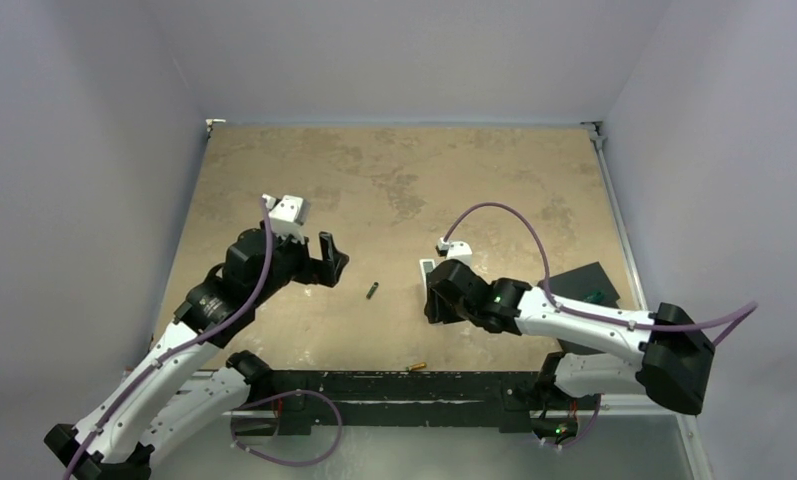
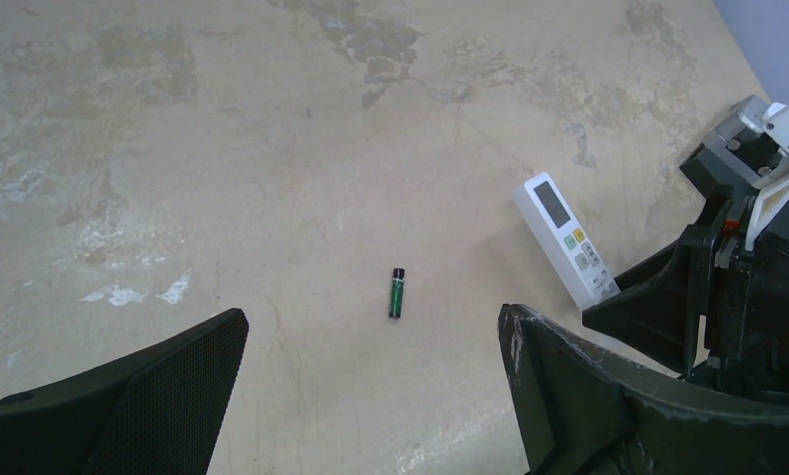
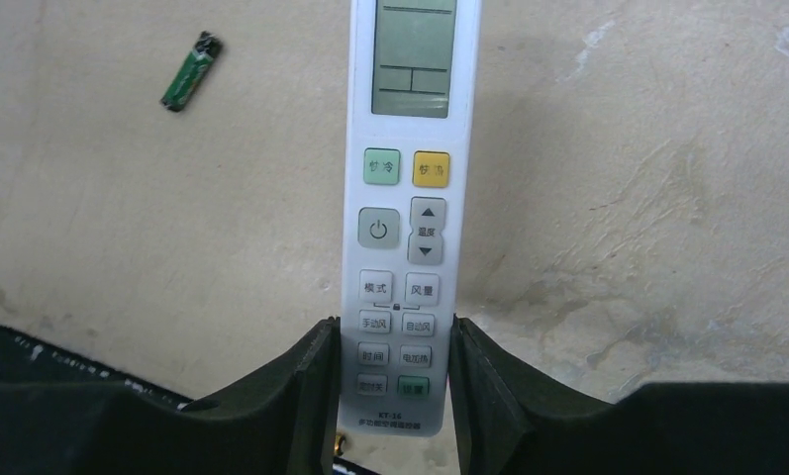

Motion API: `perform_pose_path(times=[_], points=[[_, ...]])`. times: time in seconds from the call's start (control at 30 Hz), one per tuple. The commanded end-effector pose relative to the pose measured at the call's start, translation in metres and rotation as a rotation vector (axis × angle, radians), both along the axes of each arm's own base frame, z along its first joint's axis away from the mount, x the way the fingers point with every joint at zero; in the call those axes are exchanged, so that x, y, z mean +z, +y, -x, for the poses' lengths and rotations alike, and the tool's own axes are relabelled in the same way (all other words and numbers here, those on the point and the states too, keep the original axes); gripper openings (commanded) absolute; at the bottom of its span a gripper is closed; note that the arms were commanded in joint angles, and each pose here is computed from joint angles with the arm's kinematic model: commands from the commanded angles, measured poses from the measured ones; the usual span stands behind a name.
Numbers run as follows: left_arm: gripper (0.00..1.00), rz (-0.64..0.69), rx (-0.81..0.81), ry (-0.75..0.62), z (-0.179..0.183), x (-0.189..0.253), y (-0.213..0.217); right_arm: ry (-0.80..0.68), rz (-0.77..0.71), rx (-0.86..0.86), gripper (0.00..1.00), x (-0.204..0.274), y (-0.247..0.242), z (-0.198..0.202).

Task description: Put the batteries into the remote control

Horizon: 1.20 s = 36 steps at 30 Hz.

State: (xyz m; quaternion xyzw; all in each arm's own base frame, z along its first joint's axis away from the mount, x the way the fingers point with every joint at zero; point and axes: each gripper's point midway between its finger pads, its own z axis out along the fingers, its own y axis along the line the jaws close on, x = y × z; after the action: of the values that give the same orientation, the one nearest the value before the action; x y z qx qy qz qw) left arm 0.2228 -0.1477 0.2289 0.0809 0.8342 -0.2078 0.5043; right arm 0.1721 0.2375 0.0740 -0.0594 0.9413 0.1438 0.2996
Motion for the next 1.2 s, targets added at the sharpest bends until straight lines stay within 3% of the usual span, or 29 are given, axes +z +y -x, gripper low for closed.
perform_pose_path(times=[0.0,0.3,0.87,1.17], points=[[0.99,0.063,-0.067,0.012,0.003,0.005,-0.017,-0.041,-0.081,0.149,0.00,0.022,0.016,0.007],[0.99,0.207,-0.220,0.154,0.026,-0.003,-0.053,-0.085,-0.227,0.405,0.00,0.059,0.035,0.034],[0.99,0.515,-0.435,0.254,0.069,0.010,-0.089,-0.055,-0.491,0.675,0.00,0.104,0.060,0.083],[0.99,0.550,-0.461,0.311,0.075,0.005,-0.095,-0.092,-0.539,0.775,0.00,0.121,0.061,0.095]])
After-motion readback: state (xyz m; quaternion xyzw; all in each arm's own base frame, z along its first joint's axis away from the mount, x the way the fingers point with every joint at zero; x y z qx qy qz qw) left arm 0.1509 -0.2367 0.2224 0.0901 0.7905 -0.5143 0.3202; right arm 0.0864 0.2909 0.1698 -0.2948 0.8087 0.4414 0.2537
